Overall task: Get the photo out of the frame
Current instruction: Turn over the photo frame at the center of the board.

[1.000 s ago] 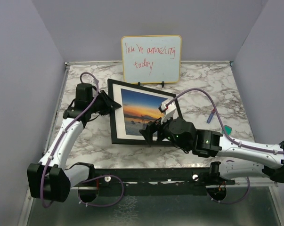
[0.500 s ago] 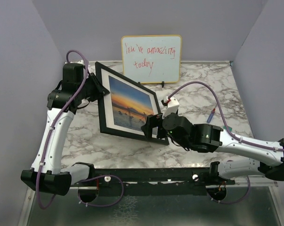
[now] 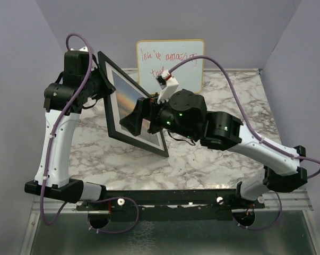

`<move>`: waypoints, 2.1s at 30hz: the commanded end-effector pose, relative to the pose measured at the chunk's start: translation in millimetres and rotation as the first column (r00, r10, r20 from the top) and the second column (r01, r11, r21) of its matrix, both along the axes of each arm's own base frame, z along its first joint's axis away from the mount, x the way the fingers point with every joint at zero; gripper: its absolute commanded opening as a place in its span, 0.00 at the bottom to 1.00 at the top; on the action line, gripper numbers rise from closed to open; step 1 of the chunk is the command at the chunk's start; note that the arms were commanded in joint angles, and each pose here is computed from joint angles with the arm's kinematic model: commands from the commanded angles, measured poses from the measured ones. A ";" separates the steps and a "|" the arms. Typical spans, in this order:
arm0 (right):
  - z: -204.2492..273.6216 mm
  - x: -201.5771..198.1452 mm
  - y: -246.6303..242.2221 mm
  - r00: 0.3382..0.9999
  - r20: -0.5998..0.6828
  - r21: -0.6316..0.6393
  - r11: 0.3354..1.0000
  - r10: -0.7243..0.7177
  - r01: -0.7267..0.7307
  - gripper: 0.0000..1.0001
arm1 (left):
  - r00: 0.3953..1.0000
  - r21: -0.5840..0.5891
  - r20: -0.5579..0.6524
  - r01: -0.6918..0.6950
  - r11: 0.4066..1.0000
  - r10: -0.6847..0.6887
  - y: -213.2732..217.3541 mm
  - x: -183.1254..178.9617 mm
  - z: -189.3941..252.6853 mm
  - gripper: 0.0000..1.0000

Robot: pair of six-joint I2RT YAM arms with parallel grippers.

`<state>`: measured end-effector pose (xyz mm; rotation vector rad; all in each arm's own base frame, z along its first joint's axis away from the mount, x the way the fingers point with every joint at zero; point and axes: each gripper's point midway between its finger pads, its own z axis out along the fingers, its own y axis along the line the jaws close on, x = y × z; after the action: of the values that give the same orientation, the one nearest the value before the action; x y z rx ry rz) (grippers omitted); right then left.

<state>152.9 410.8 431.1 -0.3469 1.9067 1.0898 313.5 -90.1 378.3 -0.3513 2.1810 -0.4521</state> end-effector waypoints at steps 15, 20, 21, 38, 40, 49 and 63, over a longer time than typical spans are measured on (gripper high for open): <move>-99.7 -18.0 -13.4 0.815 0.537 -0.226 0.968 0.218 -0.110 1.00 | 0.999 0.120 0.038 -0.019 0.993 0.015 -0.5 22.7 -1.6 0.00; -131.1 -3.5 -2.0 0.760 0.618 -0.272 0.962 0.199 -0.030 1.00 | 1.000 0.127 0.011 -0.022 0.992 0.021 -1.9 23.4 -12.3 0.00; -137.3 -0.6 2.3 0.756 0.626 -0.287 0.958 0.191 -0.005 1.00 | 1.000 0.128 0.010 -0.022 0.992 0.021 -2.1 22.9 -13.0 0.00; -127.3 54.5 16.2 0.516 0.850 -0.185 0.853 -0.111 0.488 0.70 | 0.999 0.122 -0.018 -0.027 0.992 0.030 -1.6 15.6 -24.3 0.00; -125.4 57.6 16.3 0.495 0.860 -0.185 0.827 -0.125 0.531 0.65 | 0.999 0.121 -0.021 -0.024 0.992 0.027 -2.2 15.5 -25.2 0.00; -119.7 59.1 10.1 0.484 0.853 -0.165 0.780 -0.194 0.604 0.41 | 0.999 0.122 -0.011 -0.042 0.992 0.044 0.6 15.3 -23.0 0.00; -119.2 45.0 5.9 0.593 0.774 -0.173 0.827 -0.222 0.535 0.01 | 0.995 0.087 0.093 -0.043 0.995 0.035 -1.2 16.1 3.7 0.94</move>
<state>204.0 427.8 289.5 -0.6231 1.2525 0.0021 332.1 -99.1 362.5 -0.3509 2.1751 -0.3613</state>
